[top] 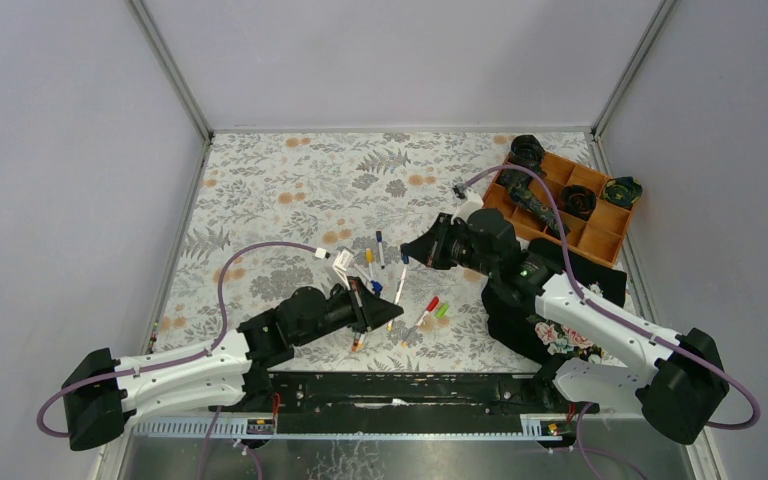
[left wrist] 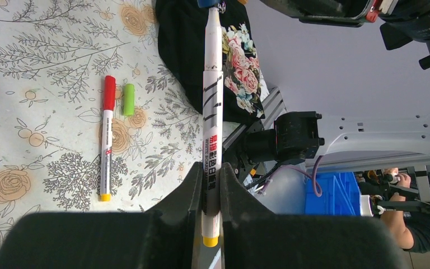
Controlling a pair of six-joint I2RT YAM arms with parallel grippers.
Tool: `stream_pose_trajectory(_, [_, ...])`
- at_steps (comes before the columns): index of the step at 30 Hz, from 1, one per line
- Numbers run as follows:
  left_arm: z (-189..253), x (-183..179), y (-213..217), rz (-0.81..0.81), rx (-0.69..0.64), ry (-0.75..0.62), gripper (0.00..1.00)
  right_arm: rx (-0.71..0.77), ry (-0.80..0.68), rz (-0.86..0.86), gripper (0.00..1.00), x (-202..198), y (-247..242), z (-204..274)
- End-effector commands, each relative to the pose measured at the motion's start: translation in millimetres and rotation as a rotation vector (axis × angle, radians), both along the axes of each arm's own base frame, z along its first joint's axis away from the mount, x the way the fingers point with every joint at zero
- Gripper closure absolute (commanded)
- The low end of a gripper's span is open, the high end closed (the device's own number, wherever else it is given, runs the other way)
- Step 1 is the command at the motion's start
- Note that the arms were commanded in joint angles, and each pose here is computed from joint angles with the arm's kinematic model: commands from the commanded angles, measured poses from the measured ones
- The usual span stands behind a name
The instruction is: Insert the pens into the pen caps
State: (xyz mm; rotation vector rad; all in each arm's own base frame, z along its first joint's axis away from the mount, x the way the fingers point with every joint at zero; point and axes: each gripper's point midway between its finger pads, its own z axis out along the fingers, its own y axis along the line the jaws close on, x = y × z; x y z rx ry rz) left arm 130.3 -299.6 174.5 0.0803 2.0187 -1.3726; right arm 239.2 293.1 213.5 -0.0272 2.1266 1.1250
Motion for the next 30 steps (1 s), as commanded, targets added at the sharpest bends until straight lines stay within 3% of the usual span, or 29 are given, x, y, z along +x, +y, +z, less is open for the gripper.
stream_pose_trajectory(1, [31.2,7.2,-3.7,0.028,-0.073,-0.059,1.0,0.065,-0.041,0.019,1.0,-3.0,2.6,19.7])
stream_pose_trajectory(30, [46.1,30.4,-0.5,0.155,-0.061,-0.057,1.0,0.127,-0.024,0.031,1.0,-34.5,6.4,13.2])
